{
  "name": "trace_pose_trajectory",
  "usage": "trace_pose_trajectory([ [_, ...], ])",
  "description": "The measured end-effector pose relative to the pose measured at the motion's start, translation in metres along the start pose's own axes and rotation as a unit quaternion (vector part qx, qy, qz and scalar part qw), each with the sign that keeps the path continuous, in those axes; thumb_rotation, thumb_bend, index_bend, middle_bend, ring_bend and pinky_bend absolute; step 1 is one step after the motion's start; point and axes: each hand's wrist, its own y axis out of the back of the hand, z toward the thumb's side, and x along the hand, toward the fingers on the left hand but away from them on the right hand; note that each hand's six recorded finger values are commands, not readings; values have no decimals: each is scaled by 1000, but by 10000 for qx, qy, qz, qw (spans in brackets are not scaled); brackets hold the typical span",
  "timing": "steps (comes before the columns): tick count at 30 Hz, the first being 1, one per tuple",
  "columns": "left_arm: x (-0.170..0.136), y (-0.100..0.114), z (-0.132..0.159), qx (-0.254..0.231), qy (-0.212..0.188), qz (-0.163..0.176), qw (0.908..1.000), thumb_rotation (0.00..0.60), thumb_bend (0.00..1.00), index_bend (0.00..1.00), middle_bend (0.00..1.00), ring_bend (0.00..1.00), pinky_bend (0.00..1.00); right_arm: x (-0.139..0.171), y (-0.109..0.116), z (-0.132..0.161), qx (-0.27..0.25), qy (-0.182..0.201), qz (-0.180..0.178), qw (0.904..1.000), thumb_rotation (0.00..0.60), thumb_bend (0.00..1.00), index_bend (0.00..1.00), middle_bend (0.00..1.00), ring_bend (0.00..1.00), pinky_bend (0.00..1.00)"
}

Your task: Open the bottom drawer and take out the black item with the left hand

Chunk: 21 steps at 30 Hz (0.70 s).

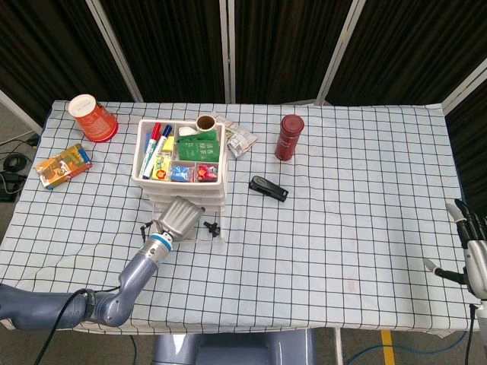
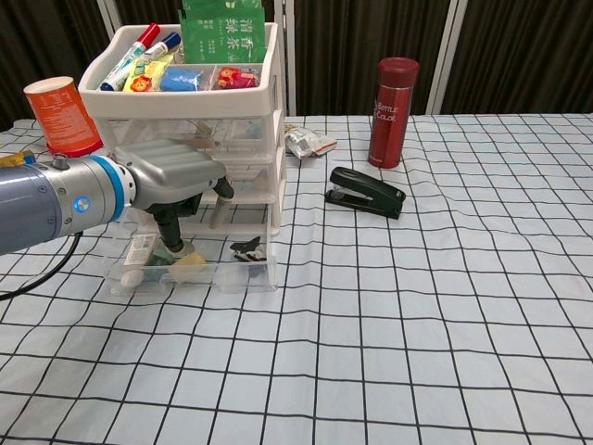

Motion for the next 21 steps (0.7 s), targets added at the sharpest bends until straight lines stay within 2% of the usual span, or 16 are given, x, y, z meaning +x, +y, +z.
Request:
trace_pose_trajectory([
  [10, 9, 9, 25, 164, 28, -40, 9999, 600, 261, 479, 1000, 1000, 957, 1, 5, -1, -88, 5, -46, 10000, 600, 23, 14, 0, 0, 0],
  [21, 20, 12, 37, 257, 219, -42, 9994, 600, 274, 486, 1000, 1000, 957, 1, 9, -2, -174, 17, -70, 9998, 600, 24, 14, 0, 0, 0],
])
